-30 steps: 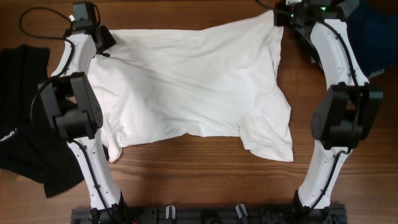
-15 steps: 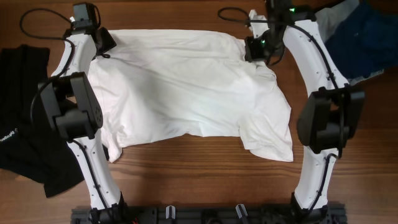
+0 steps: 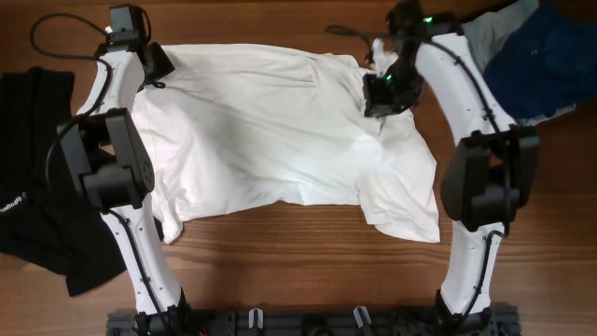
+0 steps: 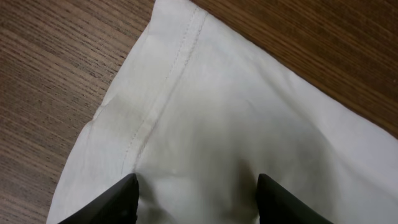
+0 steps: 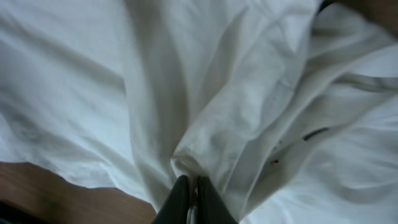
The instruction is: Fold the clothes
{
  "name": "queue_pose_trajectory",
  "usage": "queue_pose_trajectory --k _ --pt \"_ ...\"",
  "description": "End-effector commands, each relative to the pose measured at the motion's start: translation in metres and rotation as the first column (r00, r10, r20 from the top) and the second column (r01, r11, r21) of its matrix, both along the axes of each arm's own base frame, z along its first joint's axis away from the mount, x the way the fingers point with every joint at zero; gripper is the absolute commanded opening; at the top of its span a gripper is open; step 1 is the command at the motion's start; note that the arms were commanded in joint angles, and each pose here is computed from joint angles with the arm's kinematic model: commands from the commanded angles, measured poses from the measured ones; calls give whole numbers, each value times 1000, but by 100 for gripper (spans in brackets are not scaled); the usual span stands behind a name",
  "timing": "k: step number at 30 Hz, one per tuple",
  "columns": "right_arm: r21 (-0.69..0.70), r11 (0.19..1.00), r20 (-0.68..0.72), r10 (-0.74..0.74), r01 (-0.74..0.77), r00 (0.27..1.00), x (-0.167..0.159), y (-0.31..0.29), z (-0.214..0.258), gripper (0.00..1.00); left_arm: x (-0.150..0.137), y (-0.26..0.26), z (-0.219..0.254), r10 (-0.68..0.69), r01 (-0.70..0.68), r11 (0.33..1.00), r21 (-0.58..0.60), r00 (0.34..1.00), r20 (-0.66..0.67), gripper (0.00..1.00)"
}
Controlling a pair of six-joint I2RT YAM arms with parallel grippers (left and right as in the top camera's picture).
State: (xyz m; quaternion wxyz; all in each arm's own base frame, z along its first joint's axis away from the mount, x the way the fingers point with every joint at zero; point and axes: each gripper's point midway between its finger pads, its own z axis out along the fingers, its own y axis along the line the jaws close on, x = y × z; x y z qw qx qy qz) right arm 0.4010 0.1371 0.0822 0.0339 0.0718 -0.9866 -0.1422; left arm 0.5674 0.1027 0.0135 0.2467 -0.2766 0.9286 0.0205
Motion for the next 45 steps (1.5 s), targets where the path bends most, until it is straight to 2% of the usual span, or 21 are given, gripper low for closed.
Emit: queue_pose_trajectory --k 1,5,6,7,8,9,11,15,20,24,26,28,38,45 --pt "-5 998 -119 63 -64 991 -32 34 -33 4 4 4 3 -7 7 1000 10 1000 8 60" --pt "-24 989 -185 140 -147 973 -59 58 -50 4 4 4 3 -7 7 1000 10 1000 9 61" --pt "-28 985 -185 162 -170 969 -62 62 -52 11 4 4 3 -7 7 1000 10 1000 9 61" --pt "-40 981 -173 178 -187 969 -61 62 -53 34 4 4 3 -7 7 1000 10 1000 9 61" --pt "-86 977 -148 182 -196 972 -56 57 -56 94 4 4 3 -7 7 1000 10 1000 9 61" --pt "-158 973 -113 154 -171 982 -45 47 -58 100 4 4 3 -7 7 1000 10 1000 9 61" --pt "-205 973 -64 93 -104 994 -27 32 -56 100 4 4 3 -7 7 1000 10 1000 8 61" --pt "-138 990 -27 -25 21 999 -1 6 -55 93 4 4 3 -7 7 1000 10 1000 8 61" --pt "-31 984 50 -176 178 983 40 -47 -52 75 4 4 3 -7 7 1000 10 1000 9 61" --pt "110 978 121 -189 176 975 65 -60 -43 69 4 4 3 -7 7 1000 10 1000 9 61" --pt "129 983 161 -151 130 975 71 -58 -39 61 4 4 3 -7 7 1000 10 1000 8 61" --pt "131 984 174 -139 117 975 74 -52 -36 65 4 4 3 -7 7 1000 10 1000 8 61" --pt "171 983 248 -103 61 963 90 -1 -39 67 4 1 2 -8 8 1000 -7 1000 11 61" --pt "220 972 227 -134 83 965 96 9 -55 55 2 1 1 -8 8 1000 -8 1000 1 61"
